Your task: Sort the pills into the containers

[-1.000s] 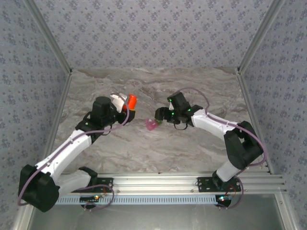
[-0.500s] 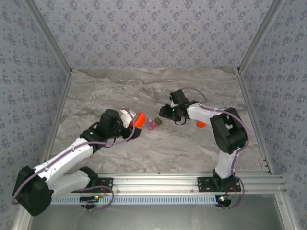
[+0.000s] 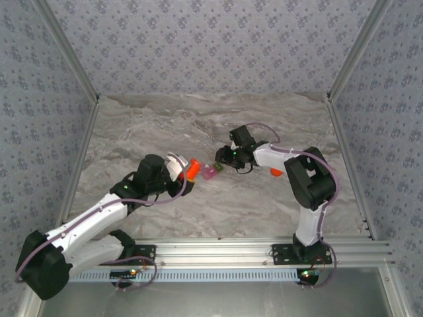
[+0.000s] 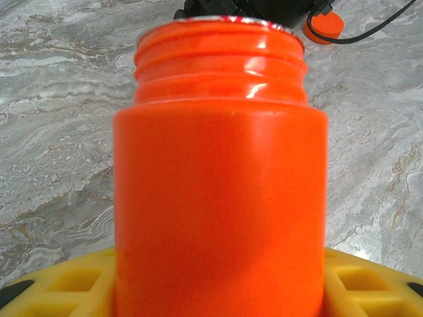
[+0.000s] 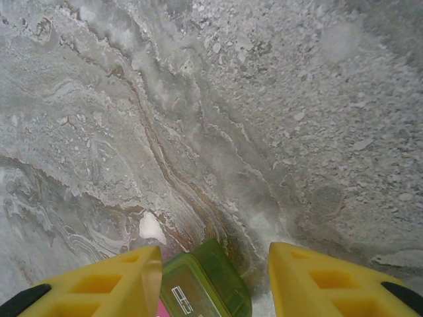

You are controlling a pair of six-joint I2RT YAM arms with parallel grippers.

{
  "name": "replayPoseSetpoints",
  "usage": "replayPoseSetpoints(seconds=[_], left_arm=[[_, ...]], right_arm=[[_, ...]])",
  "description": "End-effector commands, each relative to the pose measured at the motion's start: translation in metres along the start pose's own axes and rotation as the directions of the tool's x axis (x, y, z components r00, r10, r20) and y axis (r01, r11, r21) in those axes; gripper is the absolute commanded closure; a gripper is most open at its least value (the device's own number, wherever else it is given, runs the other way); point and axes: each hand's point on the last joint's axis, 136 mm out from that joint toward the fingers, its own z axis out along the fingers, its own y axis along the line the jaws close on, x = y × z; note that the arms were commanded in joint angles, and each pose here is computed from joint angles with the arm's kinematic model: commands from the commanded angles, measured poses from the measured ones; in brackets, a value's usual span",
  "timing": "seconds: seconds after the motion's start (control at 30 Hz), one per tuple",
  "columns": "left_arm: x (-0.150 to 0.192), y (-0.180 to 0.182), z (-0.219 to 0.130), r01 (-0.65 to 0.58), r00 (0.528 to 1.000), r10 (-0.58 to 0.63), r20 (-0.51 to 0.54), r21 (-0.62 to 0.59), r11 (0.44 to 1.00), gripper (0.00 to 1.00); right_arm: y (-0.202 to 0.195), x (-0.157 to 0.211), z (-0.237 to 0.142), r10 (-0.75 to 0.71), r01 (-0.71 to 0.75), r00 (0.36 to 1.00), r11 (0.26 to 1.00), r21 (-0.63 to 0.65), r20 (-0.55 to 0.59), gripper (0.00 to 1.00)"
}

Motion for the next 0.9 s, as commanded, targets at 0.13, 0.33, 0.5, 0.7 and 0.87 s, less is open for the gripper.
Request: replayPoseSetpoints(seconds=[0.13, 0.33, 0.5, 0.7, 0.87], left_arm=[[-0.018, -0.002, -0.003, -0.032, 0.999, 0.032, 0.043, 0.004, 0.999, 1.0], [-0.018, -0.002, -0.002, -0.034, 0.999, 0.033, 0.038, 0.006, 0.999, 1.0], [-0.019, -0.002, -0.002, -0.031, 0.999, 0.031, 0.033, 0.006, 0.999, 1.0], [-0.02, -0.003, -0.002, -0.037, 0.999, 0.037, 0.037, 0.007, 0.999, 1.0], [-0.021, -0.002, -0.002, -0.042, 0.999, 0.042, 0.034, 0.005, 0.999, 1.0]], right_arm=[[0.005, 0.009, -0.002, 0.019, -0.019, 1.0, 0.999, -0.026, -0.014, 0.52], [0.008, 0.013, -0.002, 0.02, -0.02, 1.0, 0.999, -0.043, -0.021, 0.52], [0.012, 0.016, -0.002, 0.015, -0.016, 1.0, 0.998, -0.054, -0.026, 0.52], [0.015, 0.02, -0.005, 0.016, -0.018, 0.999, 0.998, -0.064, -0.031, 0.52], [0.018, 0.024, -0.01, 0.014, -0.016, 0.999, 0.997, -0.076, -0.03, 0.52]])
